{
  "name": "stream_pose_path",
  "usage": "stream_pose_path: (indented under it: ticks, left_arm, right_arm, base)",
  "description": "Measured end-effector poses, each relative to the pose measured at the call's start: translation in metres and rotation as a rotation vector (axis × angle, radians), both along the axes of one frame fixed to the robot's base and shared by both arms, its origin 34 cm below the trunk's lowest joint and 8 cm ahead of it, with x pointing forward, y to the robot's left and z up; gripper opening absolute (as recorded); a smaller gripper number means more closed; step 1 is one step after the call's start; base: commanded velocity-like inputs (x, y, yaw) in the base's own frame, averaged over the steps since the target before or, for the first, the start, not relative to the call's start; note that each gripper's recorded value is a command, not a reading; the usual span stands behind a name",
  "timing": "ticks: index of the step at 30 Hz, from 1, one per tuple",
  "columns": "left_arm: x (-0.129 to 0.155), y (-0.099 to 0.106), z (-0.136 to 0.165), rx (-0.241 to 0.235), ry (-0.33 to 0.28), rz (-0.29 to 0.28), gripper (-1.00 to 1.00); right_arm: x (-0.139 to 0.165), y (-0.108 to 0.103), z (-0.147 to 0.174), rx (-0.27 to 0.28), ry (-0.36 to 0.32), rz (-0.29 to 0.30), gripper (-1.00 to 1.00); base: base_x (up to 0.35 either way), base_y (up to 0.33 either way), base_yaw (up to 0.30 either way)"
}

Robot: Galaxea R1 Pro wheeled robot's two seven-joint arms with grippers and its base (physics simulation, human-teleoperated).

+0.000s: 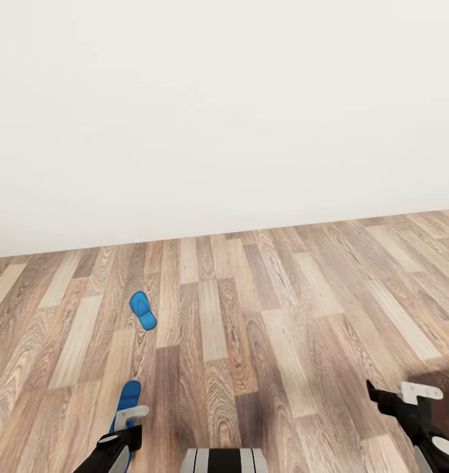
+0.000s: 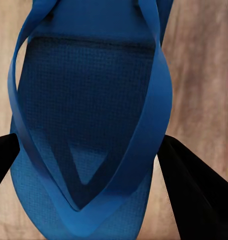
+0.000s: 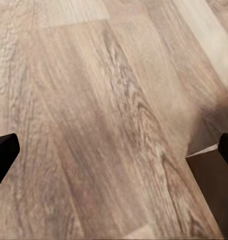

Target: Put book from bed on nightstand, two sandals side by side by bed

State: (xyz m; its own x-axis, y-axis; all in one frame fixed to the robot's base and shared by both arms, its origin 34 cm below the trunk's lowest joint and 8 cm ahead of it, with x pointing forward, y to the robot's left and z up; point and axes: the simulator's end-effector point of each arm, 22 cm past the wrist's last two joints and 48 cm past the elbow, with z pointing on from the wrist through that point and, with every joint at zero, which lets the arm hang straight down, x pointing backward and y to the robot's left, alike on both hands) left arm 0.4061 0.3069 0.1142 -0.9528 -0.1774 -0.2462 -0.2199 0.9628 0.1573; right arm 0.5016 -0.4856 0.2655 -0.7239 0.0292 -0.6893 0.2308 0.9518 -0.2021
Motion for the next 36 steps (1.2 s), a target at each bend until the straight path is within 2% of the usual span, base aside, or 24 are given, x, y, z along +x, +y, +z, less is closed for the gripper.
stream_pose_path:
  ticks: [29, 30, 33, 35, 36]
  left_arm:
    - [0.043, 0.000, 0.044, -0.001, -0.119, 0.001, -1.00]
    - [0.044, 0.000, 0.046, -0.001, -0.123, 0.001, -1.00]
    - [0.049, 0.000, 0.050, -0.001, -0.135, 0.001, -1.00]
    - [0.052, -0.001, 0.054, -0.003, -0.143, 0.000, -1.00]
    - [0.053, -0.001, 0.055, -0.003, -0.148, 0.000, -1.00]
  right_arm:
    - [0.024, 0.003, 0.052, 0.006, -0.115, 0.010, 1.00]
    - [0.026, 0.007, 0.053, 0.020, -0.119, 0.025, 1.00]
    - [0.035, 0.049, 0.055, 0.152, -0.138, 0.165, 1.00]
    - [0.037, 0.086, 0.060, 0.268, -0.150, 0.289, 1.00]
    - [0.037, 0.091, 0.062, 0.285, -0.154, 0.308, 1.00]
  base:
    - [0.000, 0.000, 0.000]
    - [0.000, 0.000, 0.000]
    - [0.000, 0.000, 0.000]
    - [0.000, 0.000, 0.000]
    - [0.000, 0.000, 0.000]
